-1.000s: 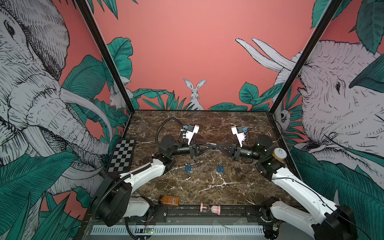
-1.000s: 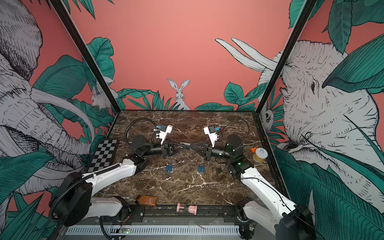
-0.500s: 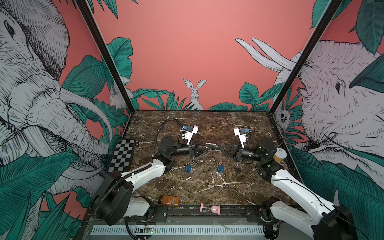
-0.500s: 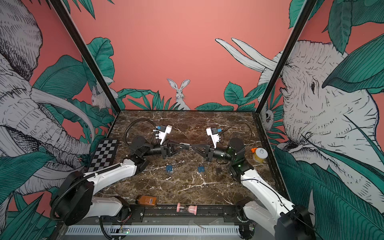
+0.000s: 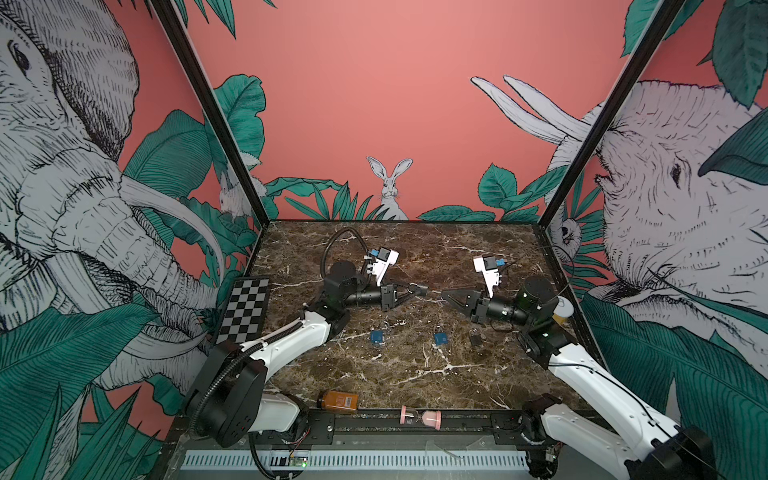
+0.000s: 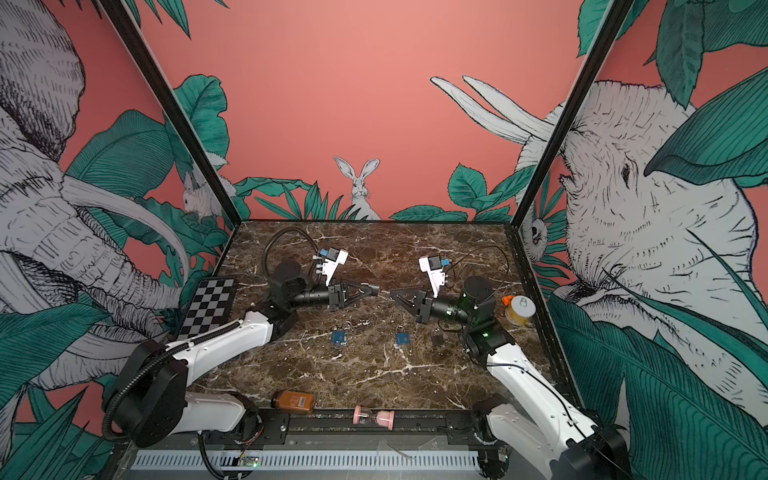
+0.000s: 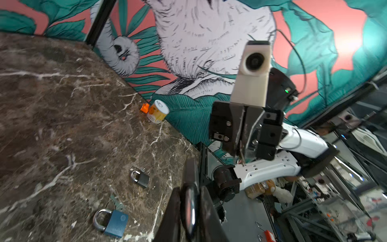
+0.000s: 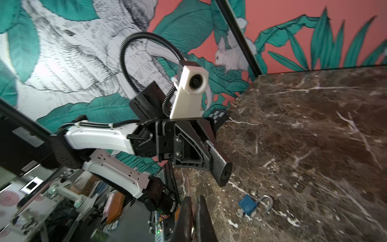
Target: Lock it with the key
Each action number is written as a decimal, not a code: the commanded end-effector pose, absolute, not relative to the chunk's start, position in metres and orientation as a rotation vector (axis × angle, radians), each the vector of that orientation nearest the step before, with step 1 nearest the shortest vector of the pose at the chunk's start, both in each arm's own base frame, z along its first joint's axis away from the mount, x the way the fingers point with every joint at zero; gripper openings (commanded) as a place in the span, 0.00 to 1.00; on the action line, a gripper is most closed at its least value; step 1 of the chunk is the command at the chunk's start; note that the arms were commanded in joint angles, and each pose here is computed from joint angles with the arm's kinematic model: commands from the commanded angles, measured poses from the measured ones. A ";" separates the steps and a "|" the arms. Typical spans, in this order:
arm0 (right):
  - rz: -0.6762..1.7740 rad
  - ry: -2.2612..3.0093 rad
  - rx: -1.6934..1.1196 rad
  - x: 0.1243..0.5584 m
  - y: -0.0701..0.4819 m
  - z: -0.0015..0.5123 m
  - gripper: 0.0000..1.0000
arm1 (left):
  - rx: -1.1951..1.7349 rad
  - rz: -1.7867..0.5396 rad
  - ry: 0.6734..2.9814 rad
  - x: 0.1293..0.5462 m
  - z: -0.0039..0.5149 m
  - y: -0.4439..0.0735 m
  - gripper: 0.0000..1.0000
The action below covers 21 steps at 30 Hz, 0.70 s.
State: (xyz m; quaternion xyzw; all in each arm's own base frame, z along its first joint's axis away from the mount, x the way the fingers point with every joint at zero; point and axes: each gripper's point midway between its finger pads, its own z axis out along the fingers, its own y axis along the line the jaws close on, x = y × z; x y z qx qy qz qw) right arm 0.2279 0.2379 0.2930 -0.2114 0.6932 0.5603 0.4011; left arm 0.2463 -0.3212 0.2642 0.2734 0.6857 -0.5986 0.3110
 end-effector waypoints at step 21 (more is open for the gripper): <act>0.875 2.092 0.078 0.288 0.209 0.169 0.00 | 0.868 -1.434 2.346 0.255 0.142 -0.327 0.00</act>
